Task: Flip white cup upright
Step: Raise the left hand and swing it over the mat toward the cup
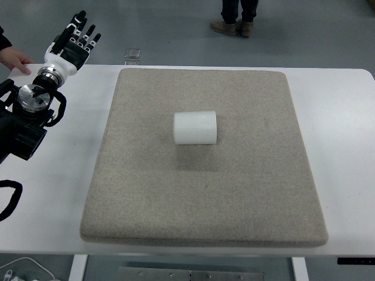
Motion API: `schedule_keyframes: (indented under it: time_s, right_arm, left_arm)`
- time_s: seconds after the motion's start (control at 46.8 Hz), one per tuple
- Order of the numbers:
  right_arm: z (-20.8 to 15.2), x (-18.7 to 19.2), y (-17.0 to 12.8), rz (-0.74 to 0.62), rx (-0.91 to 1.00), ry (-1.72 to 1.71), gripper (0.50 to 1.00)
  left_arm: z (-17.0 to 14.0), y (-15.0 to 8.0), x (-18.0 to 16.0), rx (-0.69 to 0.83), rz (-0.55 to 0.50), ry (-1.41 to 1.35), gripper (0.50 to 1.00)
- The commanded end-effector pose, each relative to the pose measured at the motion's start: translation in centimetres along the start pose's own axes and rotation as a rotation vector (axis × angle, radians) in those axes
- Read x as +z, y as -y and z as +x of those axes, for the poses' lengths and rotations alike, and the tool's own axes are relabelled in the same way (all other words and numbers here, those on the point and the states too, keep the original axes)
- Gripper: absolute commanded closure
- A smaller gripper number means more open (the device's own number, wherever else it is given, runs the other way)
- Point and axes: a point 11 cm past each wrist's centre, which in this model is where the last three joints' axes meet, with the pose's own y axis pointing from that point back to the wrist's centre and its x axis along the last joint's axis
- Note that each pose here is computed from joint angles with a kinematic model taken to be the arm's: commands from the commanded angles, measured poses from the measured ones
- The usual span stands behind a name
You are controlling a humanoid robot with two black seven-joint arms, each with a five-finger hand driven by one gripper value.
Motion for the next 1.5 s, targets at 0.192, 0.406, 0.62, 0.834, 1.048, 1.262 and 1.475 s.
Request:
schedule_keyframes:
  time_s: [0.192, 0.406, 0.62, 0.834, 1.048, 1.262, 1.475]
  right_arm:
    - [0.0, 0.0, 0.0, 0.0, 0.0, 0.0, 0.57]
    - [0.0, 0.0, 0.0, 0.0, -0.001, 0.0, 0.57]
    - [0.0, 0.0, 0.0, 0.0, 0.0, 0.0, 0.57]
    - [0.0, 0.0, 0.0, 0.0, 0.0, 0.0, 0.57]
    - [0.0, 0.0, 0.0, 0.0, 0.0, 0.0, 0.57]
    - [0.0, 0.0, 0.0, 0.0, 0.0, 0.0, 0.57]
    - [0.0, 0.0, 0.0, 0.0, 0.0, 0.0, 0.57]
  left_arm:
    - [0.0, 0.0, -0.1, 0.001, 0.003, 0.004, 0.504]
    - [0.1, 0.0, 0.1, 0.004, -0.002, 0.001, 0.504]
    - [-0.3, 0.1, -0.3, -0.005, 0.006, 0.001, 0.504]
    - [-1.6, 0.4, -0.1, -0.072, 0.005, 0.003, 0.504]
    - [-2.0, 0.5, -0.6, -0.086, 0.04, 0.107, 0.504]
    - [-3.7, 0.7, -1.7, -0.159, 0.076, 0.272, 0.504]
    - [-6.4, 0.8, -2.9, -0.258, 0.142, 0.442, 0.506]
